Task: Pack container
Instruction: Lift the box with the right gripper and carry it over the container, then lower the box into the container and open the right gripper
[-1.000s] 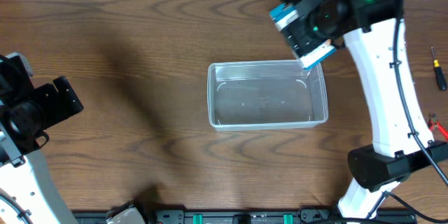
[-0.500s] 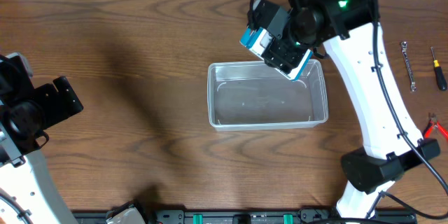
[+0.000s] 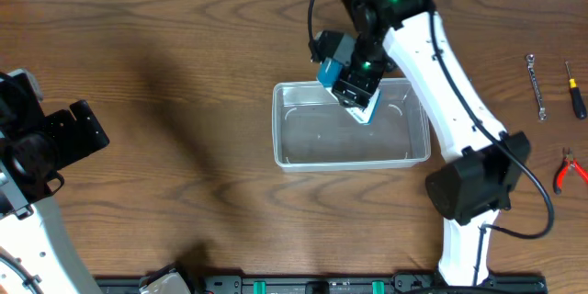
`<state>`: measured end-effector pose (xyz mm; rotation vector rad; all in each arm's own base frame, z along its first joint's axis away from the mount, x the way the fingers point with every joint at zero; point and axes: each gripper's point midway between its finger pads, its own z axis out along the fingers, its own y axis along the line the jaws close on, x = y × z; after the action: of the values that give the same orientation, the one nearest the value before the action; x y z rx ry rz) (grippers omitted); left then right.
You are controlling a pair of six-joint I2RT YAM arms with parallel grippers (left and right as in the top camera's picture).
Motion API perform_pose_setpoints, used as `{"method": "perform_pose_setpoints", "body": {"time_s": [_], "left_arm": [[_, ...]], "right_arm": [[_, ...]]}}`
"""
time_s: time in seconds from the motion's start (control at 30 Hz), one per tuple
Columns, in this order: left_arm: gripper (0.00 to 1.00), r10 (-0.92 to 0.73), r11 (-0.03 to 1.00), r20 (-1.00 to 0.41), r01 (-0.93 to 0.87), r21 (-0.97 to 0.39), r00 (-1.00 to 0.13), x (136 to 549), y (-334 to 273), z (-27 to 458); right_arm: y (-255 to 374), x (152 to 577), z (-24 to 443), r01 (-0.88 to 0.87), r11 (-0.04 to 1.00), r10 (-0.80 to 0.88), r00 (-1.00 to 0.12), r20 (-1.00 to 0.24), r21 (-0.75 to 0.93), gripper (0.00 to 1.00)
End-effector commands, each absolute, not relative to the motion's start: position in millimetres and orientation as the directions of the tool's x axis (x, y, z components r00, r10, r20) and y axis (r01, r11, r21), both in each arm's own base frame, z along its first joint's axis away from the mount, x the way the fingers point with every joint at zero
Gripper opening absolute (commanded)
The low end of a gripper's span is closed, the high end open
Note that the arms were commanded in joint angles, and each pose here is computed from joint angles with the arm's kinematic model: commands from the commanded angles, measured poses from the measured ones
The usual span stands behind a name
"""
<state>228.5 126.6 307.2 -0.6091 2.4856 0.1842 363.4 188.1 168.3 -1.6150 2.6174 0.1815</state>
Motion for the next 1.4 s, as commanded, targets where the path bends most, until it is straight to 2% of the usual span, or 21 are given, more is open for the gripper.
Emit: {"method": "perform_pose_setpoints", "body": {"time_s": [0.0,0.43,1.0,1.37], "left_arm": [[0.98,-0.396,0.882,-0.565,-0.472,-0.014,-0.723,229.6,127.3,310.2],[0.98,-0.396,0.882,-0.565,-0.472,-0.014,-0.724,229.6,127.3,310.2],[0.98,-0.396,0.882,-0.565,-0.472,-0.014,-0.724,229.6,127.3,310.2],[0.98,-0.396,0.882,-0.565,-0.472,-0.014,-0.724,229.6,127.3,310.2]], "right_arm": [[193.3,360.2,155.0,-0.902,0.419,-0.898,-0.428,-0.099,0.100,0.80],[203.7,353.0,146.6,-0.899,0.404,-0.896,-0.426,-0.127,0.171,0.82],[196.4,336.9,101.4,-0.893,0.385,-0.911,-0.409,-0.061,0.231,0.84],[209.5,332.6,100.4,-0.901,0.359,-0.917,-0.389,-0.085,0.242,0.88]]}}
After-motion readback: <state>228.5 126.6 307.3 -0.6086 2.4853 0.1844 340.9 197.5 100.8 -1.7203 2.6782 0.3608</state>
